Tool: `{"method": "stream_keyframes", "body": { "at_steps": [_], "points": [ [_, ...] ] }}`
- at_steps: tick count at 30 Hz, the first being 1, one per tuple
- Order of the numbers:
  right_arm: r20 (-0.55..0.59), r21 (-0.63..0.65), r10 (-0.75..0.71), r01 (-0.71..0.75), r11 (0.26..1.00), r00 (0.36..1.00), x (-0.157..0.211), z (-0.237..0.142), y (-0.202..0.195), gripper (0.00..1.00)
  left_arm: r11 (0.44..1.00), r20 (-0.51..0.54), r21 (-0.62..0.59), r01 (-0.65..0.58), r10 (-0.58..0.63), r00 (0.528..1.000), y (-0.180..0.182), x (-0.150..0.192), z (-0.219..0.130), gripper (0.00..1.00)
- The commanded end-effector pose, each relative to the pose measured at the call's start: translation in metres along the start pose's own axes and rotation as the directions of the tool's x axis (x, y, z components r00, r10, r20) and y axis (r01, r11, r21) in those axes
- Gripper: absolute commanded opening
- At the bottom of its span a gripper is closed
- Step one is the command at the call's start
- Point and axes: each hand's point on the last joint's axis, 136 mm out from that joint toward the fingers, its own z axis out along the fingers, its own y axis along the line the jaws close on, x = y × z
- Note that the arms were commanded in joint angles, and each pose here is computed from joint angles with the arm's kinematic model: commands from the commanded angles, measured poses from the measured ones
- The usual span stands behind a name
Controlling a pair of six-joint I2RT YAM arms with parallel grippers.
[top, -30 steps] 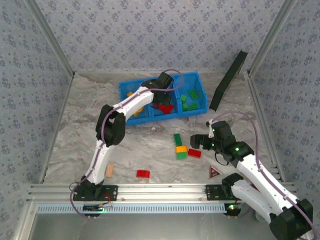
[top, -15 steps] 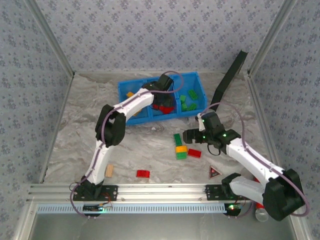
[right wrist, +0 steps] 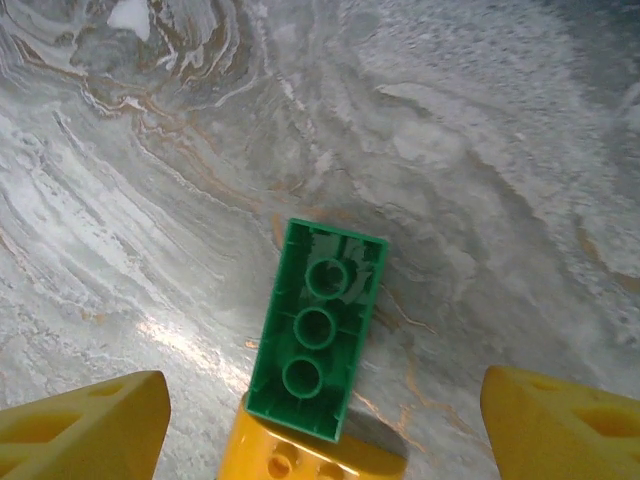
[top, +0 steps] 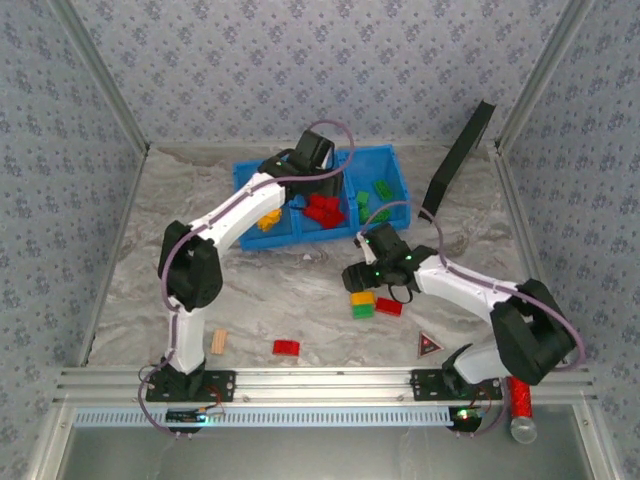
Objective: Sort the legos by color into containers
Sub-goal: Place the lego in the container, then pick up the lego from the center of the table.
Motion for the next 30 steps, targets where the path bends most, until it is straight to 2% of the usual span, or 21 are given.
{"method": "stream_keyframes", "body": {
  "at_steps": [1, 7, 14, 20, 25, 30],
  "points": [
    [0.005, 0.025, -0.039, 0.039, 0.999, 0.999, -0.011, 0.006, 0.005, 0.82, 1.0, 0.02, 0.0, -0.011, 0.011, 1.0, 0.004, -0.004, -0.017, 0.62],
    [-0.05, 0.052, -0.063, 0.066, 0.996, 0.997, -0.007, 0.025, 0.009, 0.76, 1.0, 0.061, 0.019, -0.006, 0.005, 0.998, 0.005, -0.008, -0.051, 0.62],
    [-0.092, 0.089, -0.052, 0.06, 0.994, 0.994, 0.0, 0.041, 0.002, 0.64, 1.0, 0.125, -0.014, 0.006, -0.004, 0.992, 0.017, 0.013, -0.106, 0.62],
    [-0.102, 0.09, -0.065, 0.074, 0.993, 0.993, -0.001, 0.052, 0.003, 0.4, 0.998, 0.119, -0.055, 0.025, -0.019, 0.993, 0.038, 0.046, -0.14, 0.63],
    [-0.078, 0.117, -0.095, 0.104, 0.988, 0.992, -0.018, 0.041, 0.002, 0.35, 0.994, 0.068, -0.107, 0.02, -0.013, 0.998, 0.059, 0.079, -0.156, 0.63],
    [-0.006, 0.151, -0.103, 0.102, 0.983, 0.995, -0.045, 0.009, -0.004, 0.3, 0.989, 0.002, -0.145, -0.016, 0.017, 1.0, 0.077, 0.12, -0.161, 0.63]
  ]
}}
